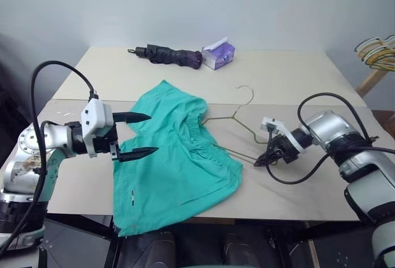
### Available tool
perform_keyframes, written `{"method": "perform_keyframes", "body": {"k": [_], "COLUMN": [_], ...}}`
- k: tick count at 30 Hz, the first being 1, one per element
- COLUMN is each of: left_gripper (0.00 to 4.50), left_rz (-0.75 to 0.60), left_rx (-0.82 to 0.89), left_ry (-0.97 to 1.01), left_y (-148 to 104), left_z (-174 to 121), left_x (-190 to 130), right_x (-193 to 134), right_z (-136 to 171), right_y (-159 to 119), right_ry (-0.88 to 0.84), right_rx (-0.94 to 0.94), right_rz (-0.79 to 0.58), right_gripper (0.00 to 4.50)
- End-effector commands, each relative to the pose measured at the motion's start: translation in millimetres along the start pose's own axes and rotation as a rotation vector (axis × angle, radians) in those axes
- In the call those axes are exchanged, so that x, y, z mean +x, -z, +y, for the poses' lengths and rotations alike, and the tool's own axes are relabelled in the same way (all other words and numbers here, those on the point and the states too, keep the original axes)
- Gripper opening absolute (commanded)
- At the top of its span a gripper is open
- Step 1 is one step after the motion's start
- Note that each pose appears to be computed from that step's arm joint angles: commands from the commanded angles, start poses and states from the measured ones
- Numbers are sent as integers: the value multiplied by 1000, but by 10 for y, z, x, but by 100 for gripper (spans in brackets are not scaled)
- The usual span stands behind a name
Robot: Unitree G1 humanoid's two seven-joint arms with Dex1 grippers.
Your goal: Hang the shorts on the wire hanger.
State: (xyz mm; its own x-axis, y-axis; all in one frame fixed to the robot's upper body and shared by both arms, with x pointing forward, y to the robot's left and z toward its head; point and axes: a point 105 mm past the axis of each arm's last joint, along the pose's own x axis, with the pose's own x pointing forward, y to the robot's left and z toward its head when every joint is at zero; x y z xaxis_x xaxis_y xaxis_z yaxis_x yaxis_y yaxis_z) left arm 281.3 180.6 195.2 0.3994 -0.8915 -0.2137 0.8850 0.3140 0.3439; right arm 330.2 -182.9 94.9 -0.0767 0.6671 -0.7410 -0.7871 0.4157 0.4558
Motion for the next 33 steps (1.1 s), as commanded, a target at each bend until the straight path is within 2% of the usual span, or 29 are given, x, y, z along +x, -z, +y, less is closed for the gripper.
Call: {"method": "perform_keyframes", "body": {"k": [1,3,6,11,15,20,28,31,33], "left_gripper": [448,448,448,448,448,448,448,448,448], "left_rz": [-23,-24,-25,-31,-36,-38,-41,-43,-44], "left_rx": [56,56,57,63,66,62,68,70,71], "left_ry": [-20,-23,-23,-12,-7,-12,-20,-21,-21], "left_y": [-122,-123,-119,-127,-120,-100,-111,-111,-110], "left_z": [29,39,56,94,93,70,107,123,128], "left_x": [-23,-23,-12,21,38,34,39,43,46], "right_x": [-111,-110,-66,-113,-9,82,106,42,37], "right_z": [66,79,161,329,267,184,80,99,120], "right_y": [-186,-173,-66,-168,-162,-216,-358,-402,-365], "right_ry": [-54,-69,-103,-180,-160,-144,-105,-136,-147], "right_rx": [16,30,-7,-32,-35,26,141,177,164], "right_rz": [-101,-121,-82,-128,-74,-82,-177,-234,-224], "right_gripper": [0,0,0,0,0,0,0,0,0]}}
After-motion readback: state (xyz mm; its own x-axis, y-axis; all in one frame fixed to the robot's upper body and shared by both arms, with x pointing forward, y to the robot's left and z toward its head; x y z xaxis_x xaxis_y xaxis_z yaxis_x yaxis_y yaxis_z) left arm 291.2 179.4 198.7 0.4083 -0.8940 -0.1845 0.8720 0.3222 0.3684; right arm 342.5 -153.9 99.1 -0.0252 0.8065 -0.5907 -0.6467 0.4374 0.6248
